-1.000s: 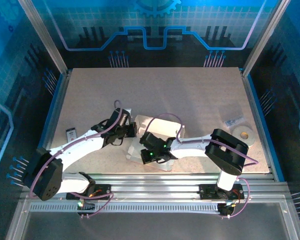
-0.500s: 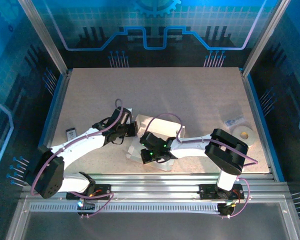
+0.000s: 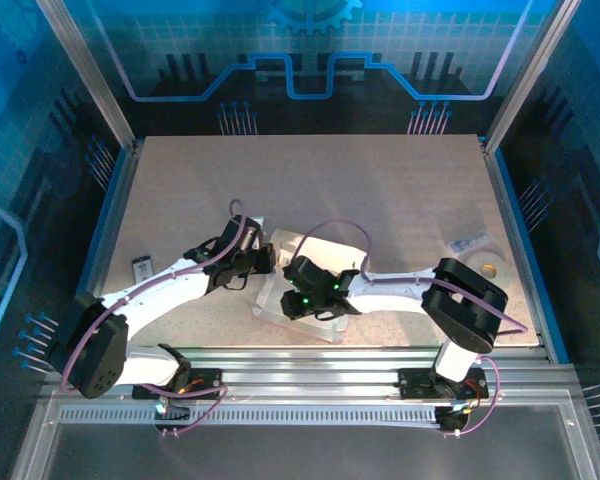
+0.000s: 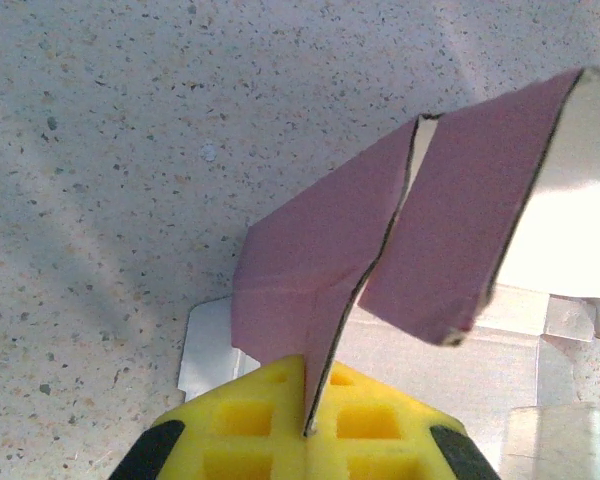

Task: Fold the paper box

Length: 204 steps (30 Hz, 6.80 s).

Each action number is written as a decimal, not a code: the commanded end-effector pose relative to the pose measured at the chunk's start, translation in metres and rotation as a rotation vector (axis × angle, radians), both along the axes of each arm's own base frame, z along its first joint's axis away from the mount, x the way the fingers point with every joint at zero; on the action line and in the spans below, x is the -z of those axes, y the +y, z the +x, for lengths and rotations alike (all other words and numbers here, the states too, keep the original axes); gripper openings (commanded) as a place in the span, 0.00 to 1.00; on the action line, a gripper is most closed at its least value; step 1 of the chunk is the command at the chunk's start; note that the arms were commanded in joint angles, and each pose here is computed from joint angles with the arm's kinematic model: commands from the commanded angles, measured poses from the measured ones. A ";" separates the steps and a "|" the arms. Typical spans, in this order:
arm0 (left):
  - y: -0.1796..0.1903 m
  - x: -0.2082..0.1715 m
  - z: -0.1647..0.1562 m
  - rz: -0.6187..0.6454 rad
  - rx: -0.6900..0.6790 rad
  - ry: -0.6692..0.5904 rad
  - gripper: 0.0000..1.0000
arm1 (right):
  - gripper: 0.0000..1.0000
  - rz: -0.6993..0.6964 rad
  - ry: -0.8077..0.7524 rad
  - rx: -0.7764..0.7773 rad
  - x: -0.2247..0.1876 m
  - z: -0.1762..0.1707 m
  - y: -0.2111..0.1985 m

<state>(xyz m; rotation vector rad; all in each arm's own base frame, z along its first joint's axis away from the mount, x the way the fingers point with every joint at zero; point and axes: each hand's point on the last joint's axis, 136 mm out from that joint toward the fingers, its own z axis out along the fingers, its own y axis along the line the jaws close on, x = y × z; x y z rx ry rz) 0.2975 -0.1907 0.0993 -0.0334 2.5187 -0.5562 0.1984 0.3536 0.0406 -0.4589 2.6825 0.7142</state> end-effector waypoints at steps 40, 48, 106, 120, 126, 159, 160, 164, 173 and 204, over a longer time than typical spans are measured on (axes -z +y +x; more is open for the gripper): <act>0.027 0.063 -0.058 0.184 0.012 0.264 0.01 | 0.37 0.112 -0.144 -0.086 -0.144 0.152 -0.025; 0.025 0.063 -0.056 0.174 0.008 0.265 0.01 | 0.38 0.112 -0.110 -0.126 -0.125 0.142 -0.019; 0.031 -0.005 -0.041 0.053 0.014 0.159 0.25 | 0.47 0.044 -0.147 -0.170 -0.085 0.125 -0.021; 0.018 -0.010 0.000 -0.079 0.103 -0.018 0.33 | 0.46 0.104 -0.109 -0.176 -0.088 0.126 -0.016; 0.011 -0.008 0.013 -0.075 0.144 -0.093 0.36 | 0.46 0.128 -0.085 -0.179 -0.087 0.125 -0.013; -0.031 -0.007 0.050 -0.047 0.305 -0.275 0.44 | 0.42 0.364 0.087 -0.148 -0.087 0.139 -0.018; -0.032 -0.007 0.051 -0.040 0.304 -0.279 0.43 | 0.41 0.366 0.087 -0.147 -0.087 0.140 -0.018; -0.034 -0.008 0.057 -0.012 0.306 -0.293 0.40 | 0.40 0.379 0.100 -0.151 -0.086 0.140 -0.017; -0.034 0.000 0.061 0.048 0.302 -0.288 0.22 | 0.39 0.396 0.109 -0.143 -0.087 0.141 -0.018; 0.019 0.002 0.058 0.389 -0.034 -0.295 0.05 | 0.54 0.400 0.029 -0.040 -0.125 0.153 -0.039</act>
